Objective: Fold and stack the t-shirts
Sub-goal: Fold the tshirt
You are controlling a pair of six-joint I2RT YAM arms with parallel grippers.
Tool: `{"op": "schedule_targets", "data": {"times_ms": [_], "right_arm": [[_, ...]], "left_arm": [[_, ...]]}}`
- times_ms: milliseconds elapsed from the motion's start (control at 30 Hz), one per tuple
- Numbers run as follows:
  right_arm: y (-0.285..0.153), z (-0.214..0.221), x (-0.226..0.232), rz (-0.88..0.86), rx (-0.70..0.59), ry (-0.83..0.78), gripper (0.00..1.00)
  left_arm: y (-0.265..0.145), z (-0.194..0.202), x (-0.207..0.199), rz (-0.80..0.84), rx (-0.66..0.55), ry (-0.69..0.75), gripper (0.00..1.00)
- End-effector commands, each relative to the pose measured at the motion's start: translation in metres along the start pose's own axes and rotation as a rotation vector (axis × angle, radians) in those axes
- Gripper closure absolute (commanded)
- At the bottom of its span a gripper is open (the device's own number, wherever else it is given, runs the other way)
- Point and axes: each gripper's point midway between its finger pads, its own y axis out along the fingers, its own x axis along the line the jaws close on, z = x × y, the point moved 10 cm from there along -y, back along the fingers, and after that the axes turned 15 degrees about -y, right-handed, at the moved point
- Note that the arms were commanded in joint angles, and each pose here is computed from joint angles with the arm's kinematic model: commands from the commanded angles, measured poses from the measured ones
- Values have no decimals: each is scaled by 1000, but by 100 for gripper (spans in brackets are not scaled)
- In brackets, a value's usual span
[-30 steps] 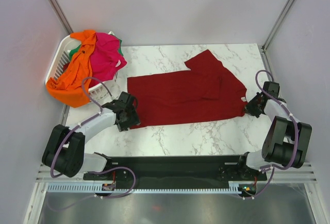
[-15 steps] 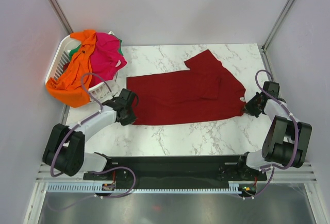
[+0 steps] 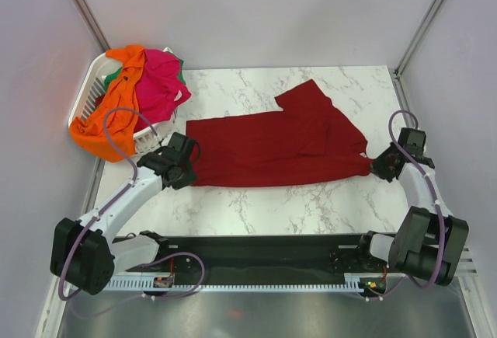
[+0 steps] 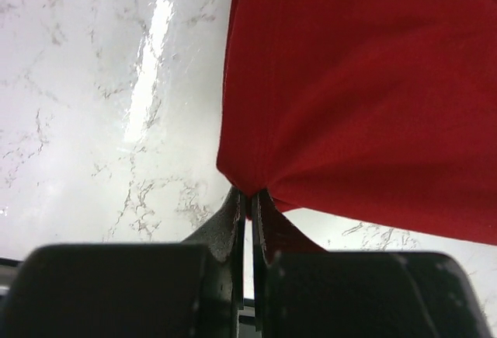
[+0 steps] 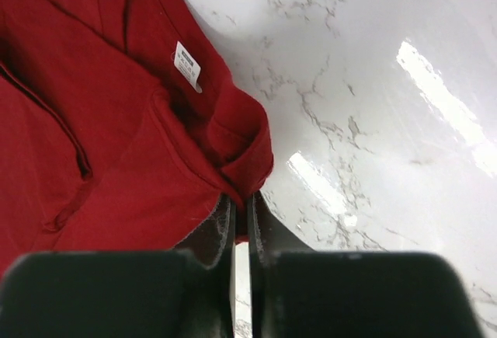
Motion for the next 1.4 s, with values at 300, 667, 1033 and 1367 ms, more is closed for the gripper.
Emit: {"op": "schedule_targets", "data": {"times_ms": [300,667,1033,1367], "right_arm": [[-47,-4,-1,52,-127,48,7],[-48,-78,137,-291,-254,-205,2],[131,-191,240,-468,-159,-432,3],[225,-192,252,-469,-193,-361,14]], "left_arm": [[-38,10,11,110,108,-37,30],[-80,-49,-4,64,-196,212,14],[-64,-37,5,187,-237,263,4],[-52,-36,3,142,-204,276,7]]}}
